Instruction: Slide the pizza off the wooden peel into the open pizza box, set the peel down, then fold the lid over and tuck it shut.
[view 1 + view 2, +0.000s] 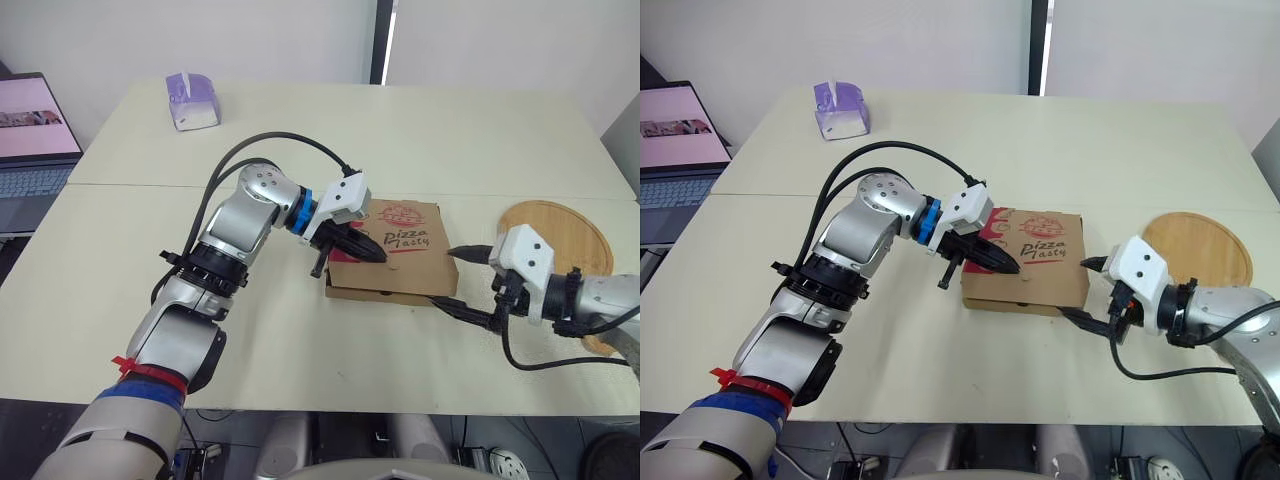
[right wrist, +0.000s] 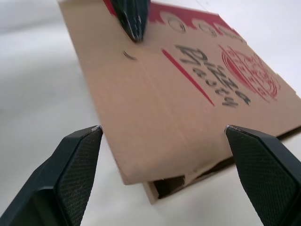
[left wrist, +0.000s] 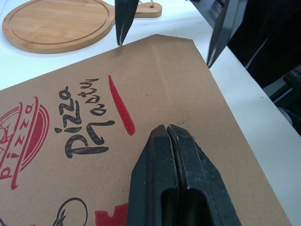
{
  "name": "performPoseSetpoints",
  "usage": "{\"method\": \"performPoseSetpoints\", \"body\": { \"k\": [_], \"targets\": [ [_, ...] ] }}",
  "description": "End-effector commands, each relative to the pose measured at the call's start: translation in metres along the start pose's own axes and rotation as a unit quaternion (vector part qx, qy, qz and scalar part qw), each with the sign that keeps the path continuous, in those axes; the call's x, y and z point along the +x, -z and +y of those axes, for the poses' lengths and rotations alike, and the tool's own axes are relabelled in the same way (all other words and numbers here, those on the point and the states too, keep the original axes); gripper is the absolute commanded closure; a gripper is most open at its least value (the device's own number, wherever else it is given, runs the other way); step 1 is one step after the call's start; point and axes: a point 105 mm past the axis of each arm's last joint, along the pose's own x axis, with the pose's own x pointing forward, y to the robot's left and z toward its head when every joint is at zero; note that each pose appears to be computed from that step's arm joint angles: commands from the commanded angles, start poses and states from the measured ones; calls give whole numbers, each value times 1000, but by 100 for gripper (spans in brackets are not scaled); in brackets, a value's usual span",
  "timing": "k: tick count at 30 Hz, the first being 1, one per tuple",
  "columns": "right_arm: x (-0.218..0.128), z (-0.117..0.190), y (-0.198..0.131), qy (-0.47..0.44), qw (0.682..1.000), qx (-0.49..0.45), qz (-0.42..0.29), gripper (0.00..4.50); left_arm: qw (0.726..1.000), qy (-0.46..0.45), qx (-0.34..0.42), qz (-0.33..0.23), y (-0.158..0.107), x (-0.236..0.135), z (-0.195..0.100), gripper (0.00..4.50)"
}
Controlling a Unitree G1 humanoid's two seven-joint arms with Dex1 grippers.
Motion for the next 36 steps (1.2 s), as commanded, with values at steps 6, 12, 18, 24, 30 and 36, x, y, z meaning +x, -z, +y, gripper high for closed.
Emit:
{"method": "performPoseSetpoints", "body": {
  "k": [6, 12, 18, 24, 30, 36],
  "targets": [
    [-1, -8, -18, 29, 999, -21, -20, 3, 1000, -3, 21, 2, -9, -2, 2, 450],
    [8, -11, -7, 39, 997, -60, 9, 3, 1000, -3, 19, 1, -9, -3, 2, 450],
    [11, -18, -2, 58, 994, -92, 25, 3, 1000, -3, 18, 2, -10, -4, 2, 450],
    [15, -16, 4, 53, 991, -118, 39, 3, 1000, -3, 19, 2, -10, -4, 2, 450],
    [5, -14, -1, 40, 995, -88, 31, 3, 1000, -4, 18, 3, -10, -5, 2, 450],
    [11, -17, 6, 44, 992, -108, 47, 3, 1000, 0, 18, 0, -10, -3, 0, 450]
  ]
}}
